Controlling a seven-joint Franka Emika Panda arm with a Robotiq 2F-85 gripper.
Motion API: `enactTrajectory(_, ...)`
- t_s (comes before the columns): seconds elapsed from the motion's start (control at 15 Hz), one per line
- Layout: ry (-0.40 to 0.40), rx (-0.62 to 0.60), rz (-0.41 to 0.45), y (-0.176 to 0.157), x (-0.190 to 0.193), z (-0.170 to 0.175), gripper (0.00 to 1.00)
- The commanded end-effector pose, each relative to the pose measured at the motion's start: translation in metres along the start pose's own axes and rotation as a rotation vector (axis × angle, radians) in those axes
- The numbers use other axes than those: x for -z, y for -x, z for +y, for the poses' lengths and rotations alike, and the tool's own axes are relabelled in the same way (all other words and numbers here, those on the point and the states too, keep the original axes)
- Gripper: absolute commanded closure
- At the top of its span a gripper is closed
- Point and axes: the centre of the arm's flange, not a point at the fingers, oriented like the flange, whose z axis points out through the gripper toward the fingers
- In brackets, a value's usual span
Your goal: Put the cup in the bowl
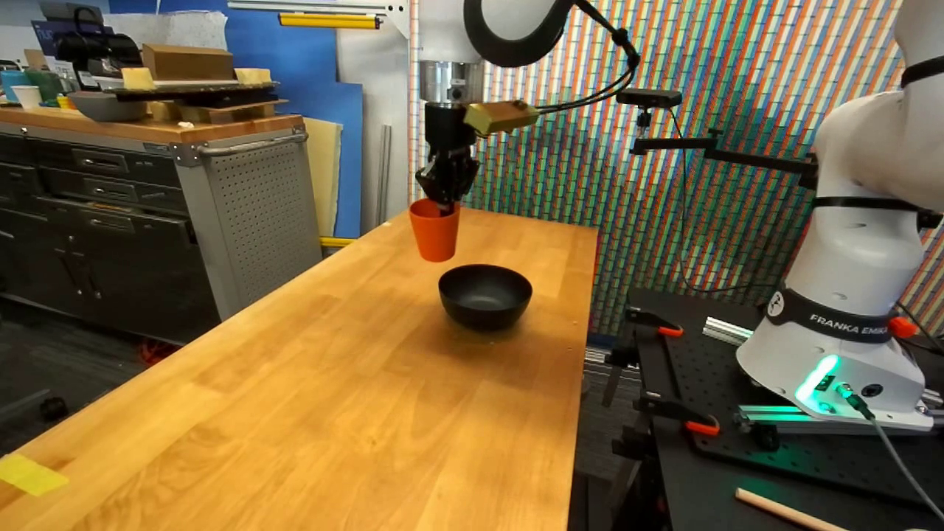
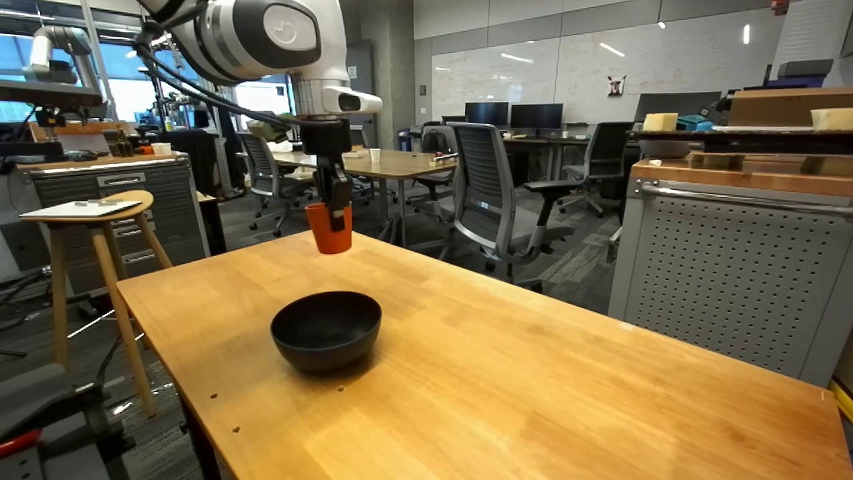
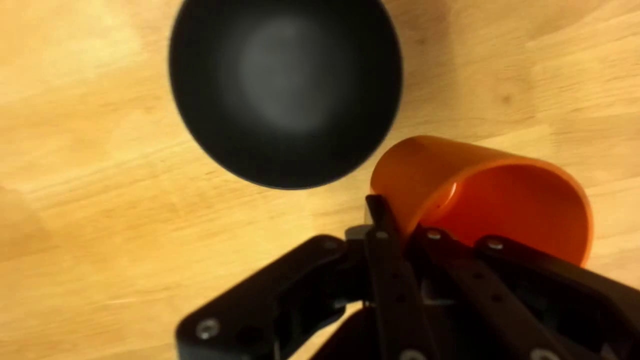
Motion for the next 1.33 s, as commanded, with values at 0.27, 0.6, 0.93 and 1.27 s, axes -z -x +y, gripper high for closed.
enactTrajectory(0.27,0.025,-0.212,-0.154,0.042,-0.046,0.085,0.95)
enactTrajectory(0.6,-0.062,-0.218,-0.142,0.033,-0.082,0.092,0.94)
enactTrajectory(0.93,-0.098,-0.230,-0.119,0.027,-0.112,0.096,0.95)
enactTrajectory(1.27,-0.133,-0.254,-0.146,0.027,-0.137,0.105,0.67)
